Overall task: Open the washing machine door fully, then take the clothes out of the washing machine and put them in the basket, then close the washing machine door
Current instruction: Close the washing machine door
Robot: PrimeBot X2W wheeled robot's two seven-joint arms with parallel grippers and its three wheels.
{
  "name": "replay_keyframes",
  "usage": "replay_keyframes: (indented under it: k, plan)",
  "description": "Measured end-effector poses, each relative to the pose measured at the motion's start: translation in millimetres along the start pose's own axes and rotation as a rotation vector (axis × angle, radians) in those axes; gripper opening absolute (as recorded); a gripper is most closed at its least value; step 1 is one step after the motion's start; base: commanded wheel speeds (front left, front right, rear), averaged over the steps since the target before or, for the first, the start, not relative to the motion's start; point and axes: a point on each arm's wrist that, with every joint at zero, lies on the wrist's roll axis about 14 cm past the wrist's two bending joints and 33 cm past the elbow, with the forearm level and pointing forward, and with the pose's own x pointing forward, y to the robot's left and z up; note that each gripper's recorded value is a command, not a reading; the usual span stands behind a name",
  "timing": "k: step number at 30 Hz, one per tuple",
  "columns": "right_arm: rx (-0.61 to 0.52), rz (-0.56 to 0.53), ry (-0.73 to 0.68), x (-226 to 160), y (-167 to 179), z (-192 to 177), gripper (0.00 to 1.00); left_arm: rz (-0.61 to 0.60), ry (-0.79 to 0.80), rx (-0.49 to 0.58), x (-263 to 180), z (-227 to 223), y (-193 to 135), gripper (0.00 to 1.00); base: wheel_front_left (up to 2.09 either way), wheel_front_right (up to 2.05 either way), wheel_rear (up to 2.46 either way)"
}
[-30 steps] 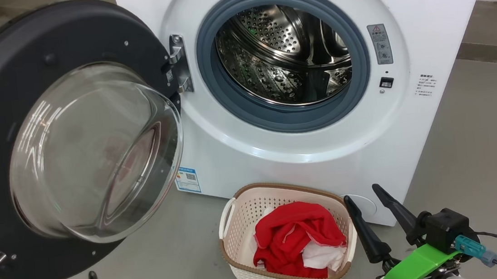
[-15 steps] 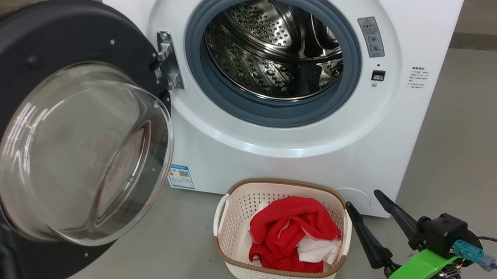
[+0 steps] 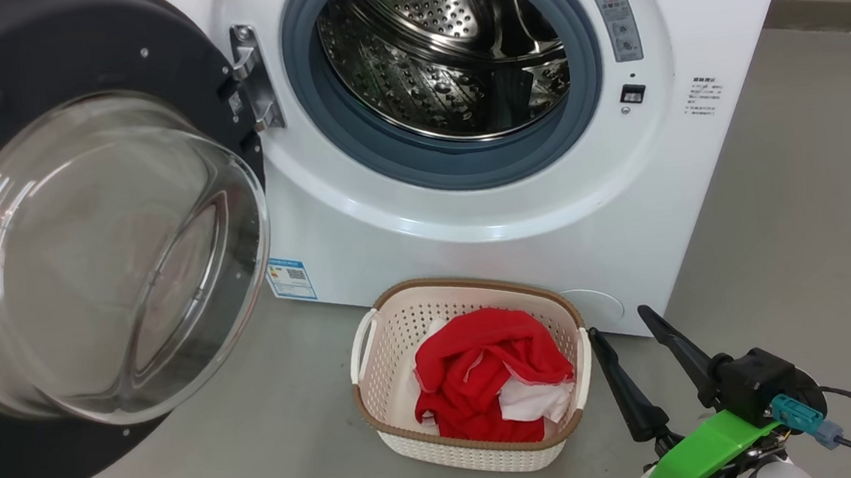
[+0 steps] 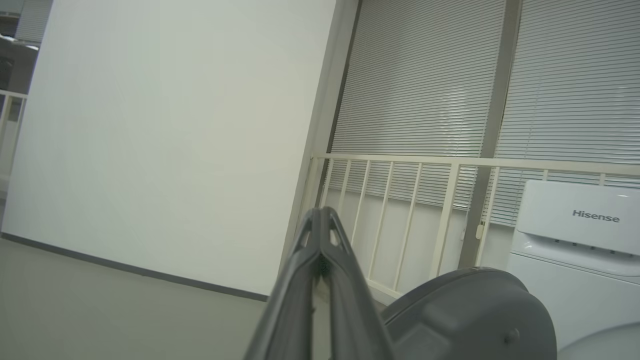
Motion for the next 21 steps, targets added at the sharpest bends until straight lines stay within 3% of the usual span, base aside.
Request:
replay_keyframes:
  k: [7,10,15,21]
  plan:
    - [0.004,-0.019,0.008,-1,-8,-3,1.0,0.162,0.221,-0.24,17,-54,28,0.0,0.0,0.0,0.0]
    - [0.005,-0.022,0.01,-1,-10,-4,1.0,0.189,0.298,-0.318,19,-70,29,0.0,0.0,0.0,0.0]
    - [0.005,-0.025,0.002,2,-12,-2,1.0,0.242,0.537,-0.548,16,-111,18,0.0,0.0,0.0,0.0]
    - [0.001,-0.035,0.006,1,-18,-3,1.0,0.232,0.723,-0.64,9,-135,9,0.0,0.0,0.0,0.0]
